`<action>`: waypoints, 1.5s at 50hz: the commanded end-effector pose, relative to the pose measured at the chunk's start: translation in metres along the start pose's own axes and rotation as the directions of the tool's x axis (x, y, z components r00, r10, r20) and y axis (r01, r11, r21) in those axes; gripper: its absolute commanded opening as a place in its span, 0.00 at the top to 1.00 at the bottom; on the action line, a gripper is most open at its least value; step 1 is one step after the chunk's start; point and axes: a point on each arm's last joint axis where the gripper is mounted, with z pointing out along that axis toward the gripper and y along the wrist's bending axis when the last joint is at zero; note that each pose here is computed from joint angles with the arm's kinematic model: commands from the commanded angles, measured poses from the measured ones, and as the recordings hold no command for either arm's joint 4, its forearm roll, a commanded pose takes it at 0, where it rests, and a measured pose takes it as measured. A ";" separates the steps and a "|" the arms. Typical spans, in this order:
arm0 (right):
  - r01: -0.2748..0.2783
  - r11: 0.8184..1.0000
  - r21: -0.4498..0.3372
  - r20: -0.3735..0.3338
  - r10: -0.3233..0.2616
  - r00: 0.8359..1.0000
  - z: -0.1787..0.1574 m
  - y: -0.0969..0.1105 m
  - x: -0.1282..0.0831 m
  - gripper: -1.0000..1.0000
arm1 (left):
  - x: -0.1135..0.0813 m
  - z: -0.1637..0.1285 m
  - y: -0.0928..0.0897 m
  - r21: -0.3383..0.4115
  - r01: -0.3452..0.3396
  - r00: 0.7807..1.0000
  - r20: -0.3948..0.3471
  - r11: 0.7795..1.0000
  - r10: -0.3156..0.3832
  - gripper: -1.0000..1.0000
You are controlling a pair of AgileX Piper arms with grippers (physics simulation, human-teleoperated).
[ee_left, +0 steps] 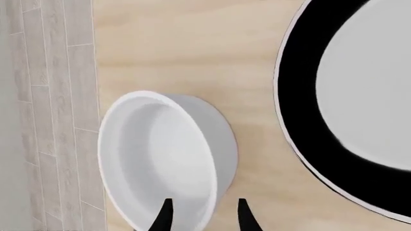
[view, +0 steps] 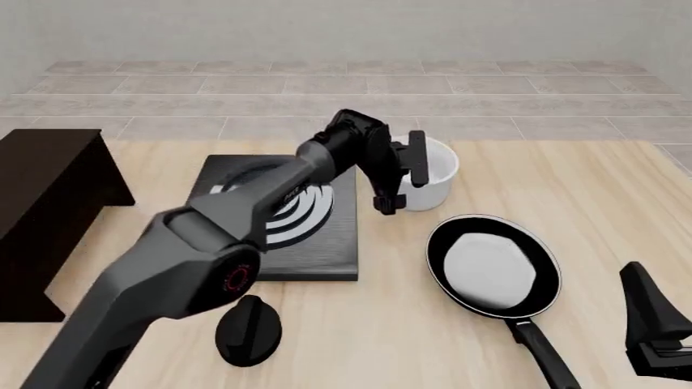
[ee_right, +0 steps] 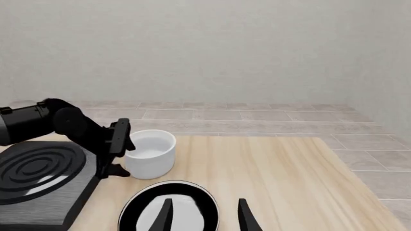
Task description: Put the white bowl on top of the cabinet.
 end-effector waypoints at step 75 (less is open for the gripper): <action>0.000 1.000 0.000 0.000 0.000 1.000 0.000 0.000 0.000 0.00 | -0.039 -0.118 0.022 -0.181 0.150 0.974 0.198 0.972 -0.113 1.00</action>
